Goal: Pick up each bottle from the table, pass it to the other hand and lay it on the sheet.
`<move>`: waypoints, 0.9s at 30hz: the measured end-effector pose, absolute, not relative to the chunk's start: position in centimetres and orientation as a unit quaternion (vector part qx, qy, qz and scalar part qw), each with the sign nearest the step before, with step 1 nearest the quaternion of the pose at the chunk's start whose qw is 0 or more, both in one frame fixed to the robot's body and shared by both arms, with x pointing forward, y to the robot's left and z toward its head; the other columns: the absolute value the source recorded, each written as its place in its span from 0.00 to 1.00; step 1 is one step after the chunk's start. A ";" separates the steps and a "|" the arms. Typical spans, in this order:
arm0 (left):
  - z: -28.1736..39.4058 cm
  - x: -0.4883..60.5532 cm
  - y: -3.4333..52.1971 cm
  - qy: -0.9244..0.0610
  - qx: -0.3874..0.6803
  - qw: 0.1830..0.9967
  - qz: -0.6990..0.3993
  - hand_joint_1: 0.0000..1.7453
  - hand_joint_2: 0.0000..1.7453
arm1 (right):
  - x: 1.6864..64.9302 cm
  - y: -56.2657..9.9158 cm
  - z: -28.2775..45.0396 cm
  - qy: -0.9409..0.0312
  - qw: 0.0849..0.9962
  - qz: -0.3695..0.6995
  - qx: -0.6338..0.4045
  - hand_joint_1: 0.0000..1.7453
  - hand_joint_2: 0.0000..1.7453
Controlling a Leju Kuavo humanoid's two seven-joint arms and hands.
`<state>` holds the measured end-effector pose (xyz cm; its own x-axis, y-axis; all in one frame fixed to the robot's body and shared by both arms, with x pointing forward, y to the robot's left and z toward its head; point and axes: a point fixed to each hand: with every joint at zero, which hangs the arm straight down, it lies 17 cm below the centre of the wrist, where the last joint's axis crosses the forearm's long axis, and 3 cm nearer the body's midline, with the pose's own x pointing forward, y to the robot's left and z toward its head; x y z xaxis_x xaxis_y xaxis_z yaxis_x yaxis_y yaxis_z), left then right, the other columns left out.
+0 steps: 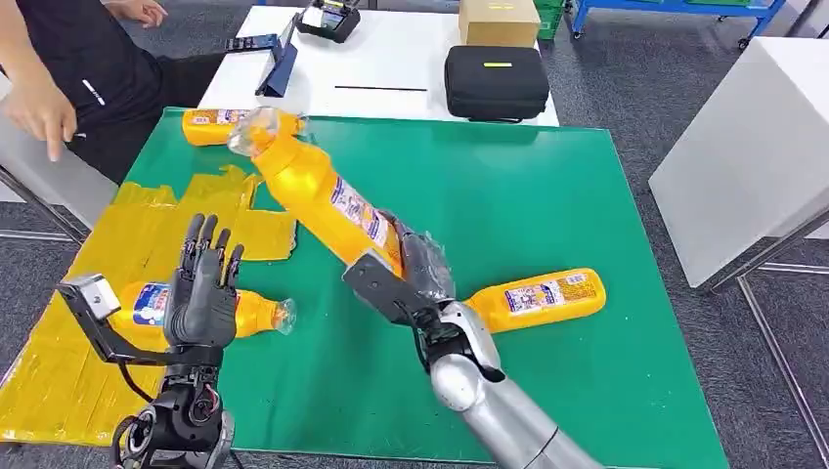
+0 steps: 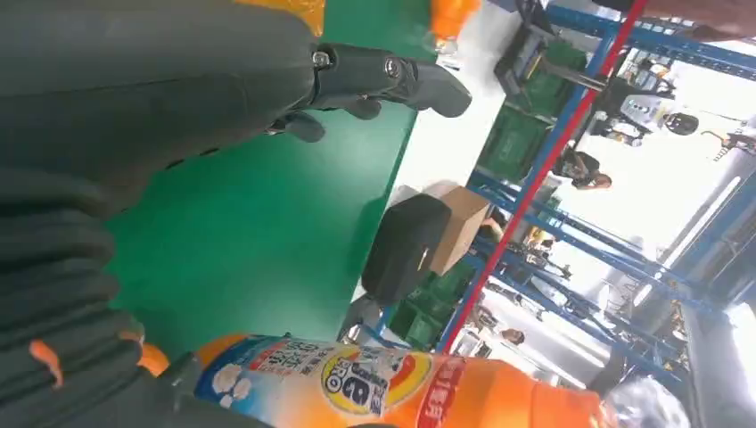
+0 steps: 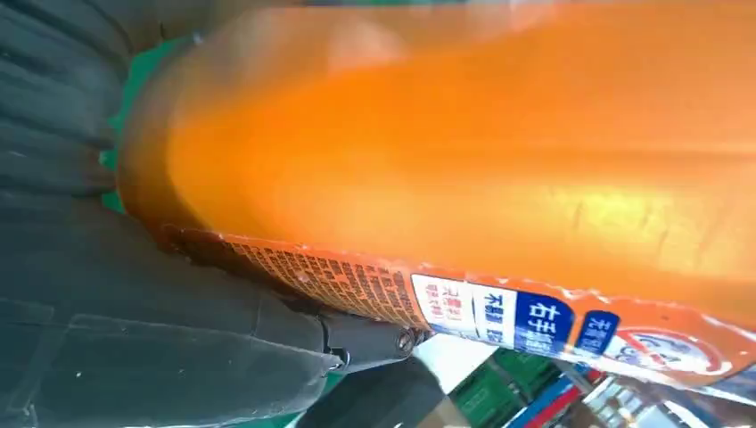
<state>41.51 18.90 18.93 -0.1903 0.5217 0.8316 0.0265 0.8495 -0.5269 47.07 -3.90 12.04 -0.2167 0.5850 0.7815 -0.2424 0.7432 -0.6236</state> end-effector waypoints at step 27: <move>21.7 39.7 15.6 -0.750 -0.239 0.591 0.175 0.00 1.00 | 41.8 7.6 10.9 -0.682 0.533 0.496 -0.071 1.00 1.00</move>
